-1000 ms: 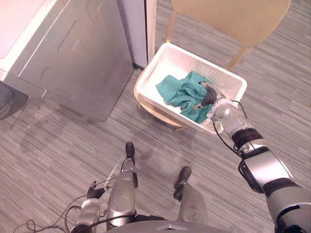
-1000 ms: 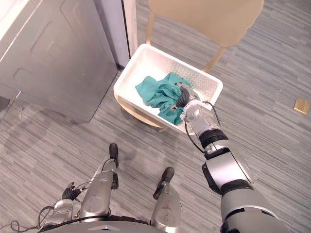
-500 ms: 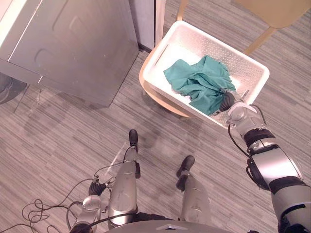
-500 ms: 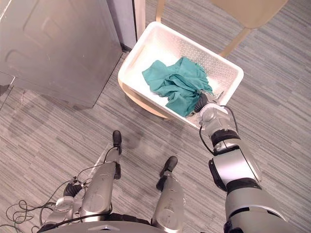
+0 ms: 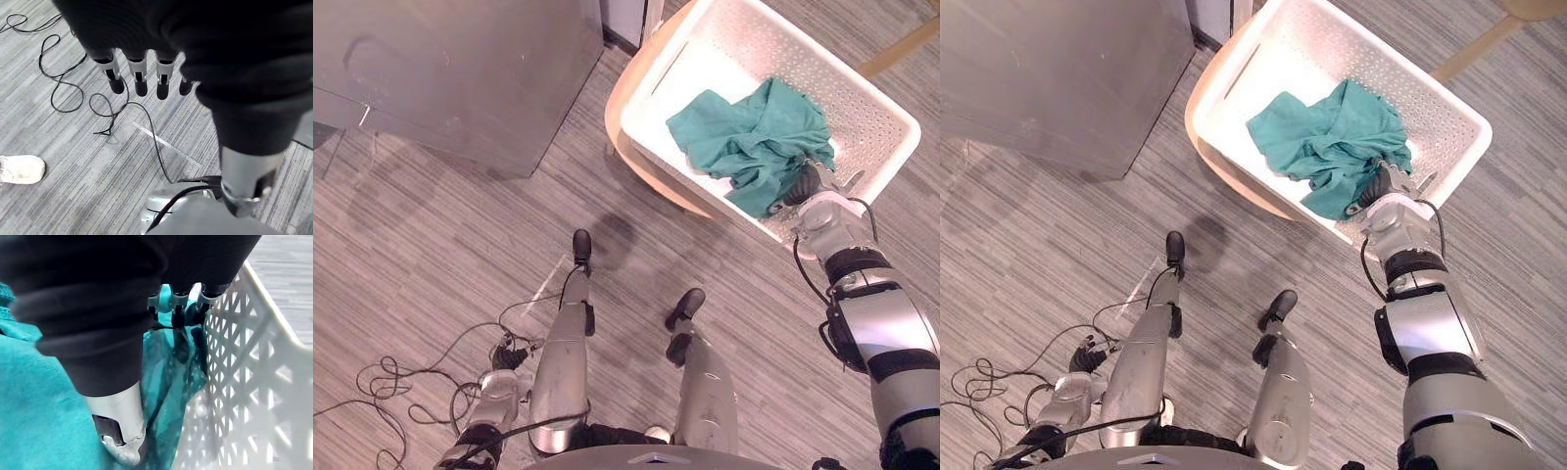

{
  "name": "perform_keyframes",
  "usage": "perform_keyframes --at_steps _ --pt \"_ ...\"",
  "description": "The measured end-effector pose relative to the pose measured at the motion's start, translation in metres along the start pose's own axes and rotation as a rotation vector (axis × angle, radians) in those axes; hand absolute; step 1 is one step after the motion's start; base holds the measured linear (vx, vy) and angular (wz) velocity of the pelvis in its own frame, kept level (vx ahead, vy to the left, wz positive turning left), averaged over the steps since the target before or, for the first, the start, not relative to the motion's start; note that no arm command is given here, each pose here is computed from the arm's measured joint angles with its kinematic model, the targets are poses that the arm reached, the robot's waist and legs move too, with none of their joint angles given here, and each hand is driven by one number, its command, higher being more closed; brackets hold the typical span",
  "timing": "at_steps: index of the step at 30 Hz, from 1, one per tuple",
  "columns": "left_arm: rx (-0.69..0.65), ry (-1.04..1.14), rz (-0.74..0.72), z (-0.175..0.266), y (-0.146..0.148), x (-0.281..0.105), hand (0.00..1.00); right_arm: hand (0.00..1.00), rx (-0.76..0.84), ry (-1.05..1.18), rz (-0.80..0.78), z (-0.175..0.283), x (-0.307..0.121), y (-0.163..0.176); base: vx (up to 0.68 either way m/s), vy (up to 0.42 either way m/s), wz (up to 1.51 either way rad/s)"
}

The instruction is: Pick up the laundry basket with both hands and put the clothes into the washing machine.

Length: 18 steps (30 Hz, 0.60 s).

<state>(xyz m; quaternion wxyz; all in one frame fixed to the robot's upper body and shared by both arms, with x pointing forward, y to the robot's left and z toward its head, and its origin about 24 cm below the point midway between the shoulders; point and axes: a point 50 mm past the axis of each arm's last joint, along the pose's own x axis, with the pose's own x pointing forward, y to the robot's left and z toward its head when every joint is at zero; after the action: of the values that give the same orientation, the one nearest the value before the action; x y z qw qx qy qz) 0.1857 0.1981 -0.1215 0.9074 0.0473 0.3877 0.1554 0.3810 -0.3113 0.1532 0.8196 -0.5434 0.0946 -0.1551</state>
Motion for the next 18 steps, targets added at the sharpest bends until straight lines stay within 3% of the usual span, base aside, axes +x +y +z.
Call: perform_keyframes --at_steps 1,18 --pt "-0.010 0.002 0.002 0.0002 0.0003 0.0002 0.00 1.00 0.001 0.006 -0.004 -0.0010 -0.0001 0.0001 -0.01 -0.027 0.06" --pt "-0.088 0.024 0.063 0.0012 0.0039 0.0021 0.00 1.00 0.104 0.052 -0.045 -0.0062 -0.0006 -0.0009 0.00 -0.019 0.06"
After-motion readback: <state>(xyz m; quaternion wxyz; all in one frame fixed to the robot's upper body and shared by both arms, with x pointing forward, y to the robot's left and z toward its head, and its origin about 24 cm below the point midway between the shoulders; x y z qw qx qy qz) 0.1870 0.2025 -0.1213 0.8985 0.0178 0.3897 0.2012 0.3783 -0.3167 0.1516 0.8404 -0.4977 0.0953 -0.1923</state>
